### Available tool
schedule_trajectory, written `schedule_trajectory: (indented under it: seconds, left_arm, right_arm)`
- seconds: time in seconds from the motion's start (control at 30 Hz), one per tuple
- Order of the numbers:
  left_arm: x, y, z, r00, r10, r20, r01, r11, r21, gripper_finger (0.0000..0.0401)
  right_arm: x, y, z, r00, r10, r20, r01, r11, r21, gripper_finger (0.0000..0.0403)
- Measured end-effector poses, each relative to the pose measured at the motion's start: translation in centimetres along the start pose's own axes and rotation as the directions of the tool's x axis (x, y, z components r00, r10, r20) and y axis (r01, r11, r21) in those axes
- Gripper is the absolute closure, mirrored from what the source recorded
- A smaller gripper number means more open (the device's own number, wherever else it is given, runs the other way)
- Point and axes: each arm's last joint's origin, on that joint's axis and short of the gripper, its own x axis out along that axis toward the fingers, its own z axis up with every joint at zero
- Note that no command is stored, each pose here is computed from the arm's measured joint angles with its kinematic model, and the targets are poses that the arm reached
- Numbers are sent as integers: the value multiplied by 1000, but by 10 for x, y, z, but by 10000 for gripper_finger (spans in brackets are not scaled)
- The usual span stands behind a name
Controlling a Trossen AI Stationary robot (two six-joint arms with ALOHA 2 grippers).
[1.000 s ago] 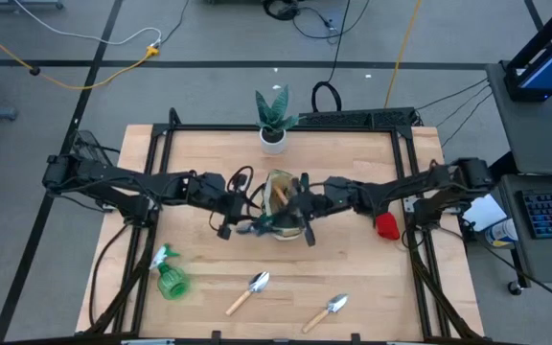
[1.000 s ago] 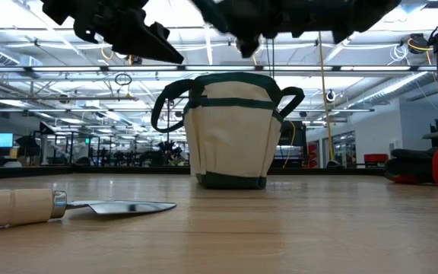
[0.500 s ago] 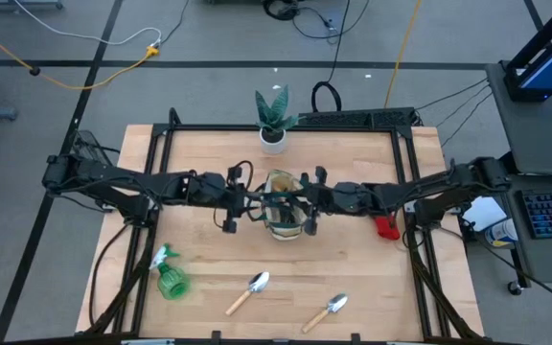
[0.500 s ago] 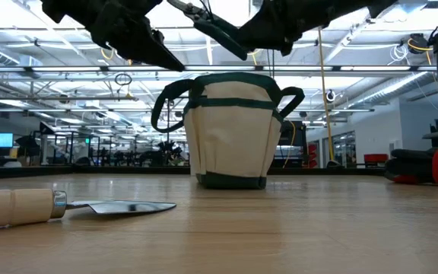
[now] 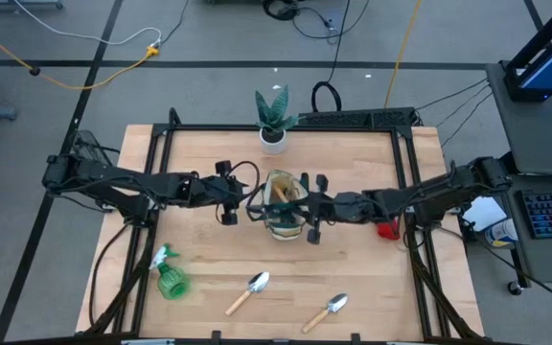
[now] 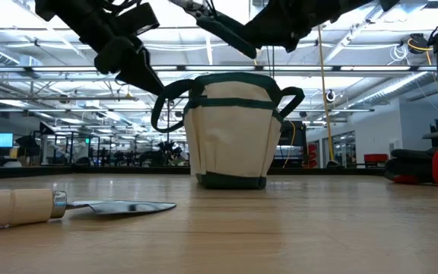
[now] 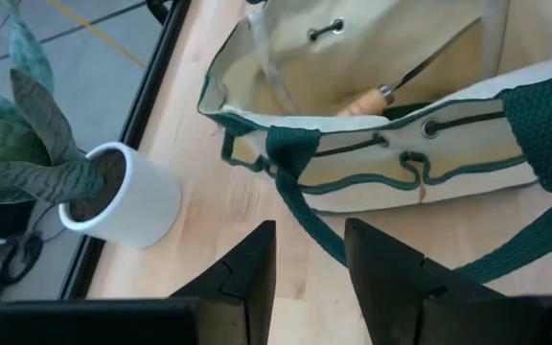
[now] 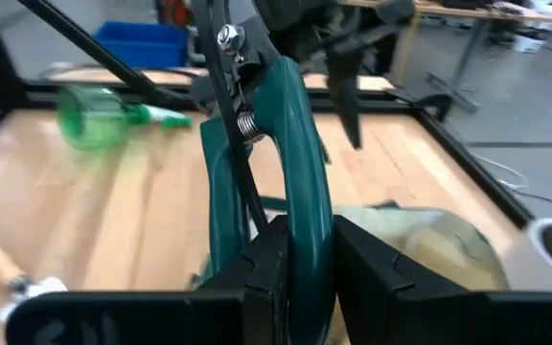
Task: Pick & Place Garden tools in Gardening bag
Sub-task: Put the green shear scissors into the gardening bag
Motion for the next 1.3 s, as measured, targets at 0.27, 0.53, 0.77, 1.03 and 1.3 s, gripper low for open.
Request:
schedule_trajectory:
  seconds: [0.27, 0.53, 0.77, 1.03, 1.3]
  left_arm:
    - [0, 0, 0, 1000, 2, -1, -2, 1000, -2, 270]
    - [0, 0, 0, 1000, -1, 0, 1, 1000, -11, 270]
    - [0, 0, 0, 1000, -2, 0, 2, 1000, -10, 270]
    - [0, 0, 0, 1000, -3, 0, 3, 1000, -10, 270]
    - [0, 0, 0, 1000, -5, 1, 5, 1000, -10, 270]
  right_arm:
    - [-1, -6, -6, 979, -198, -52, 202, 976, 85, 344]
    - [0, -12, -12, 968, -223, -112, 241, 952, 188, 344]
    - [-2, -13, -22, 950, -239, -201, 284, 928, 243, 344]
    - [-1, -22, -29, 922, -278, -271, 349, 900, 262, 344]
    - [-5, -25, -40, 891, -257, -373, 380, 873, 305, 344]
